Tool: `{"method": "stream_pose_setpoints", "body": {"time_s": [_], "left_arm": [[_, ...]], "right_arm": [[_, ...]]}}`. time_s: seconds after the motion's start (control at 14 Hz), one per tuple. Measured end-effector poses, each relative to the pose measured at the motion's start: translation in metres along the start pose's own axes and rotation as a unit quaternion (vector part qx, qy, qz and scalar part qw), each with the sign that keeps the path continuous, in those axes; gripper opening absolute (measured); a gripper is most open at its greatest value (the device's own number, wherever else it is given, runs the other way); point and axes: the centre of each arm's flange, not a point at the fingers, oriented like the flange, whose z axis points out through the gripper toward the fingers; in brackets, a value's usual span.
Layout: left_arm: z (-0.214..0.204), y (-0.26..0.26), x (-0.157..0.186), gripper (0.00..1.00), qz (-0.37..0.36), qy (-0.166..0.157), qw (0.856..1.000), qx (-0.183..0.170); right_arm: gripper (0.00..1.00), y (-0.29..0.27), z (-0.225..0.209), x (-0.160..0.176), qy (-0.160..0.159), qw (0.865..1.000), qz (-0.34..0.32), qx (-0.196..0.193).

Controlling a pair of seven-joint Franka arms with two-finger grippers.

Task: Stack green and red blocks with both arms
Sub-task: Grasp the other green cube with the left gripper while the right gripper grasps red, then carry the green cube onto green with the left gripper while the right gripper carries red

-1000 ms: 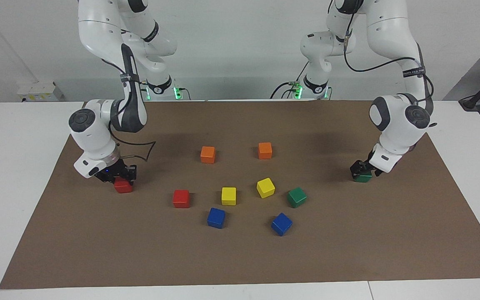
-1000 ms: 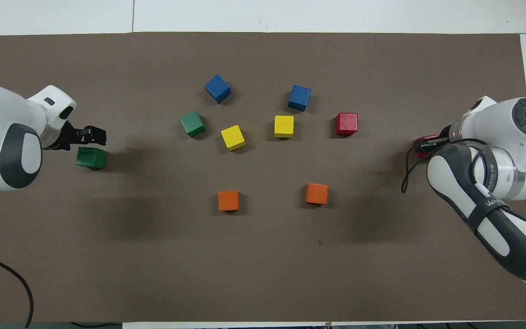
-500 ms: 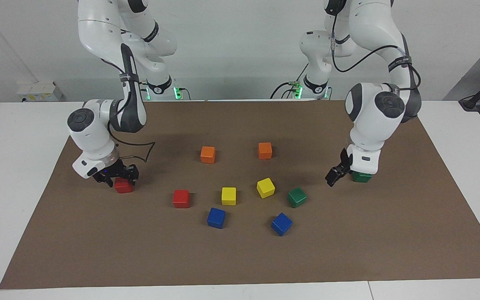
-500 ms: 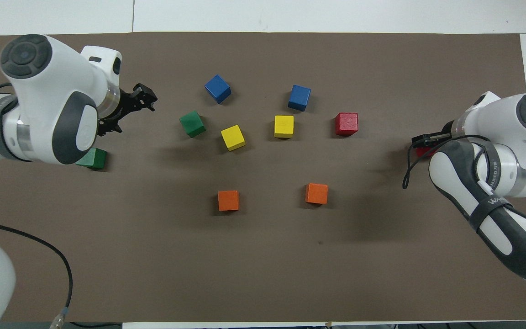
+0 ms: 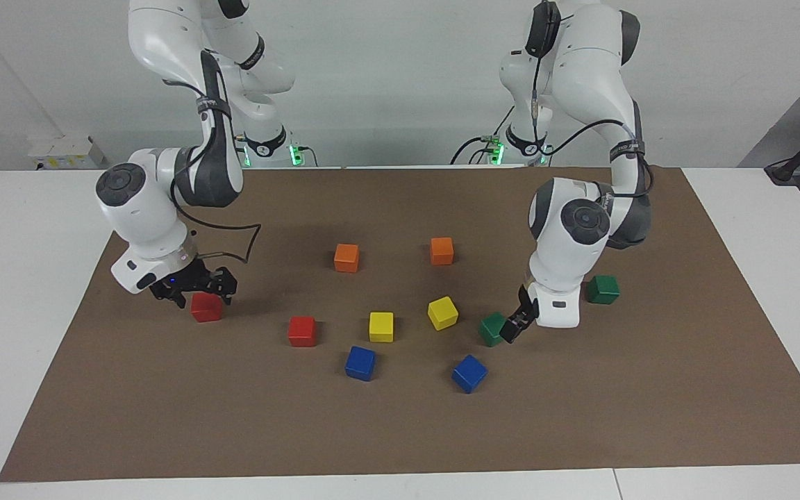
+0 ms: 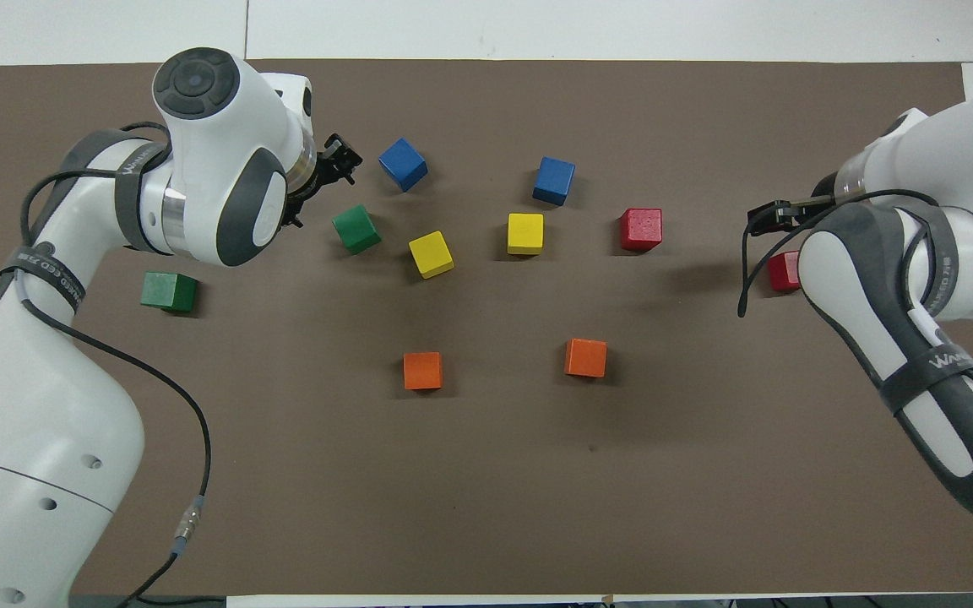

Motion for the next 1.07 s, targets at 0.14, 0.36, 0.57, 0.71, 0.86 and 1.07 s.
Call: {"method": "stream_pose_setpoints", "body": {"time_s": [0.14,0.36,0.57,0.71,0.86,1.07], "left_arm": [[0.005,0.008,-0.01,1.0,0.018,0.013,1.0,0.006],[0.028,0.009,-0.025,1.0,0.062,0.028,0.998,0.019],[0.047,0.004,-0.035,1.0,0.088,0.022,0.996,0.024],[0.052,0.003,-0.039,1.0,0.094,0.024,0.995,0.02],[0.054,0.002,-0.04,0.93,0.095,0.024,0.995,0.019],[0.056,0.001,-0.041,0.8,0.096,0.026,0.995,0.016]], "right_arm": [[1.0,-0.035,-0.014,0.007,0.006,1.0,0.014,0.002],[1.0,-0.078,-0.014,0.015,0.012,1.0,0.016,0.006],[1.0,-0.119,0.0,0.018,0.008,1.0,0.019,0.008],[1.0,-0.13,0.014,0.023,0.016,1.0,0.021,0.011],[1.0,-0.141,0.026,0.024,0.02,0.999,0.027,0.013],[1.0,-0.144,0.048,0.025,0.023,0.999,0.034,0.014]]}}
